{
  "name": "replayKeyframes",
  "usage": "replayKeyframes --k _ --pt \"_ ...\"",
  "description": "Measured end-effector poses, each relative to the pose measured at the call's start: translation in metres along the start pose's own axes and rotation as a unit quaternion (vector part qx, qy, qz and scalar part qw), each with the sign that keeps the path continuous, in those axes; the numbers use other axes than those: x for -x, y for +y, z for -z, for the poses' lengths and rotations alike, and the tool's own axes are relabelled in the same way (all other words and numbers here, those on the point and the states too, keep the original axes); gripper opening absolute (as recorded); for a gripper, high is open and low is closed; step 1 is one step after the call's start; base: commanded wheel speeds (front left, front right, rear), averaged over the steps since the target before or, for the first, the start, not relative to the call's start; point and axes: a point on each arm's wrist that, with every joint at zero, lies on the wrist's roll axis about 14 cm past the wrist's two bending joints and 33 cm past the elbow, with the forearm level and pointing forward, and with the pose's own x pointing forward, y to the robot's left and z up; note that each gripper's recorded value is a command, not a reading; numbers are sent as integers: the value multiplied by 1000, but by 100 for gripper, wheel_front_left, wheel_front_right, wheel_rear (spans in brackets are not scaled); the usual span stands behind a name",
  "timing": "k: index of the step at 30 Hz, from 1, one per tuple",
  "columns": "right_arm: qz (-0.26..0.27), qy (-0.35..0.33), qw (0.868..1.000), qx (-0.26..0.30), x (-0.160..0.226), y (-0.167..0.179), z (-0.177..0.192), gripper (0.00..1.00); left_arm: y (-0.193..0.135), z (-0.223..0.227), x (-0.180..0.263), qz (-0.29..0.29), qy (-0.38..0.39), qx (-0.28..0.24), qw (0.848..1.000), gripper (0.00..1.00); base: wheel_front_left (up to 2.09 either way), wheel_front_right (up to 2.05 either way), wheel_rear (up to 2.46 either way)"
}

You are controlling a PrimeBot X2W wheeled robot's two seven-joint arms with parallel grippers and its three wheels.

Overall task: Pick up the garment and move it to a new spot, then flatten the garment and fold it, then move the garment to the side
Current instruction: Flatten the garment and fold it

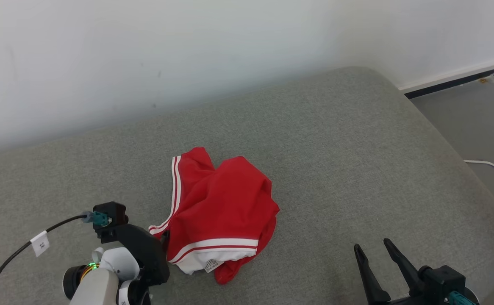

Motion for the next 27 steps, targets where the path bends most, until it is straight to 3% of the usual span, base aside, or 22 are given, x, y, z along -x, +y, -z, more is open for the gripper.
replayKeyframes --k 5,6,7,8,13,18,22,27 --pt "6 2 1000 -1 2 -3 1 100 2 10 -6 -10 23 3 1000 100 0 0 0" --pt "6 2 1000 -1 2 -3 1 100 2 12 -6 -11 28 3 1000 93 0 0 0" --pt "6 1 1000 -1 2 -3 1 100 1 14 -6 -9 32 5 999 30 0 0 0" --pt "5 0 1000 -1 2 -2 1 100 -1 16 -6 -5 36 8 999 0 0 0 0" --pt "4 -2 1000 -1 2 -2 -1 100 -11 20 -6 14 41 18 999 0 0 0 0" --pt "0 -2 1000 0 1 0 -1 100 -22 -42 0 28 -100 -6 995 0 0 0 0" --pt "-4 -3 1000 0 0 2 -1 100 -58 -103 17 76 -225 -37 971 0 0 0 0" --pt "-10 -6 1000 -2 0 6 -3 100 -126 -165 50 168 -343 -74 921 0 0 0 0"
